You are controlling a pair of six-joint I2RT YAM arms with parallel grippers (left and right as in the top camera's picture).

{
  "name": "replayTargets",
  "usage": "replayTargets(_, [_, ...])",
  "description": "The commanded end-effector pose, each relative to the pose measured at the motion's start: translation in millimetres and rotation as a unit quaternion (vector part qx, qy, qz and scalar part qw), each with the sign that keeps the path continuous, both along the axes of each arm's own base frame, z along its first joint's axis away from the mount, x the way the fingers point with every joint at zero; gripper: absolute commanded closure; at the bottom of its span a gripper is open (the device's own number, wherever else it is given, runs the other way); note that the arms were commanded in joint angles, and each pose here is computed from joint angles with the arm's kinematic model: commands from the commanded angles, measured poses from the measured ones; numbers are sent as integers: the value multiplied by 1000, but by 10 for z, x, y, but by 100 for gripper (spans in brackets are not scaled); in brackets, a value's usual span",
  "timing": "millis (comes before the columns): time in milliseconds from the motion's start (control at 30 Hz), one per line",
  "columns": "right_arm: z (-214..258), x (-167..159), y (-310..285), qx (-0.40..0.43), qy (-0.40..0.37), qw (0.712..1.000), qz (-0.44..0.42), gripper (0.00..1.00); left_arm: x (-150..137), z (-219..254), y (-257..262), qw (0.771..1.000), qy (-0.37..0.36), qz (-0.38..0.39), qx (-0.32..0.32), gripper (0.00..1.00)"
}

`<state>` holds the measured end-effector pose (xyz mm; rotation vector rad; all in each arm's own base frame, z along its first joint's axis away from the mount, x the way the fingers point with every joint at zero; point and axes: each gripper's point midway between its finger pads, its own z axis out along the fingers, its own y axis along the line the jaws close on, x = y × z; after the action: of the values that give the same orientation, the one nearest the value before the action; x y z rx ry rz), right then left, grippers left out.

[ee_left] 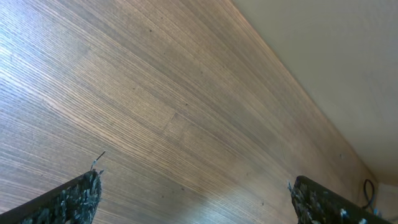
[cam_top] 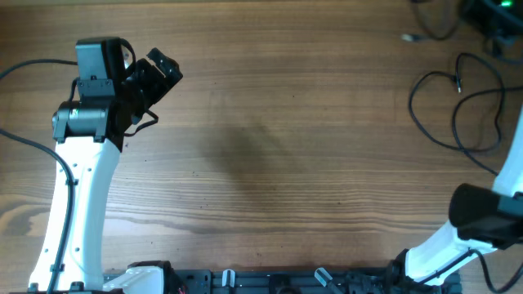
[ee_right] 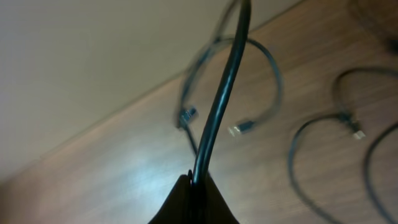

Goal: Untangle cables

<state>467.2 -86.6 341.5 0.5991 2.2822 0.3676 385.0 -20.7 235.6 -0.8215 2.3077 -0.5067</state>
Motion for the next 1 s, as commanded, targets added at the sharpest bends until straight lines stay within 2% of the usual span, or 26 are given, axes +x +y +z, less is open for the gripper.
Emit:
replayTargets(0, [-223,292,-426,-3,-8,999,-49,96,16,-1,39,1000,-1,7,5,0])
replayTargets(100, [-793,554,-775,-41,37,994,-97,96,16,-1,39,1000,-1,7,5,0])
replayTargets(200, [-1291,710,-998,-66,75,987,-125,86,16,-1,40,1000,-1,7,5,0])
replayTargets(233, [-1403,754,-1023,-67,80,986,-126,75,16,-1,40,1000,-1,7,5,0])
replayTargets(267, [-1553,790,-1033,-64,91,986,-125,46,16,-1,40,1000,-1,7,5,0])
replayTargets(300, [-1643,808,-1007,-55,97,987,-118,12,16,-1,39,1000,-1,7,5,0])
replayTargets(333, [-1695,819,-966,-46,101,988,-110,0,16,-1,40,1000,-1,7,5,0])
replayTargets(467, [-1410,626,-717,-13,102,992,-74,0,16,-1,39,1000,-1,7,5,0])
replayTargets(533, [-991,513,-510,-16,70,997,-33,0,16,-1,39,1000,-1,7,5,0])
replayTargets(600, [-378,296,-74,-30,17,999,41,0,16,-1,40,1000,-1,7,5,0])
replayTargets(633, [-61,114,247,-45,-10,995,92,0,16,-1,40,1000,-1,7,5,0])
replayTargets(767, [626,-595,1204,-104,-67,968,218,0,16,-1,39,1000,-1,7,5,0])
replayTargets(867, [960,-1086,1530,-144,-100,954,243,0,16,-1,39,1000,-1,7,5,0])
replayTargets(967, [1176,-1542,1808,-123,-128,944,278,0,16,-1,39,1000,-1,7,5,0])
